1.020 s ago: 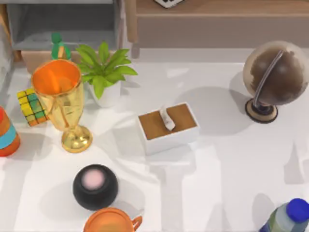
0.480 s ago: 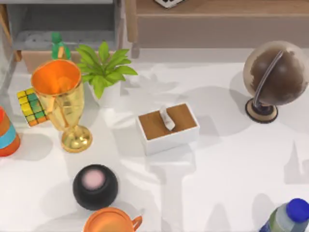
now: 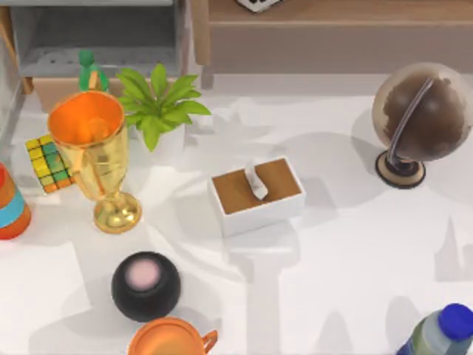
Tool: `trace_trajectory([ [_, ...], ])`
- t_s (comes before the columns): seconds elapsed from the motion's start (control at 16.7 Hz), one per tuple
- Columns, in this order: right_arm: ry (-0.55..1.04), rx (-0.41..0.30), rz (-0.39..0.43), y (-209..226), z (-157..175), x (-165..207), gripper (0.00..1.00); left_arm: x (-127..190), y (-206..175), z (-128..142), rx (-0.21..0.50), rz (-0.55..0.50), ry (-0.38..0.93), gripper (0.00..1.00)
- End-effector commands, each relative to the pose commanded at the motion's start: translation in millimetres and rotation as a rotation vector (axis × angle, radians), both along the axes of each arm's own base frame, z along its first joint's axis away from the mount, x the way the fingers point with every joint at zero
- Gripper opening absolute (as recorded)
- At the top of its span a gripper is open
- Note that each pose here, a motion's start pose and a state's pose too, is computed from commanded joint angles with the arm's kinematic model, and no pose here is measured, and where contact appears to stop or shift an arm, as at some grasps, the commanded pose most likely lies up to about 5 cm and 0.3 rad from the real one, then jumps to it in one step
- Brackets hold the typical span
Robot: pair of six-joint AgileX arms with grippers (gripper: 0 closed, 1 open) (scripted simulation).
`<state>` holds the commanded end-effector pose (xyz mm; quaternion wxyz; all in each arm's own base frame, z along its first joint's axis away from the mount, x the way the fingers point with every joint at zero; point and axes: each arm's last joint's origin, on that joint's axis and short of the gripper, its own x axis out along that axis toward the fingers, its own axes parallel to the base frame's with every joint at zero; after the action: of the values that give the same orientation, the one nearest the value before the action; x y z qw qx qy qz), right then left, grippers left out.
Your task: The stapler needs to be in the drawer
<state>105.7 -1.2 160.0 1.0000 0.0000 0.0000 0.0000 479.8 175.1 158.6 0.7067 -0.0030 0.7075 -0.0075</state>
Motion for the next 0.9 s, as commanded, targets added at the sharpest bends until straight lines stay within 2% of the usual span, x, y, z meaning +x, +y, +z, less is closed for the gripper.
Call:
trace_trajectory([
  [0.78,0.0,0.0,0.0,0.0,0.0,0.0,1.0,0.0,-0.1,-10.0,0.0,0.0,0.0,0.0],
  [0.9,0.0,0.0,0.0,0.0,0.0,0.0,1.0,0.0,-0.1,-10.0,0.0,0.0,0.0,0.15],
])
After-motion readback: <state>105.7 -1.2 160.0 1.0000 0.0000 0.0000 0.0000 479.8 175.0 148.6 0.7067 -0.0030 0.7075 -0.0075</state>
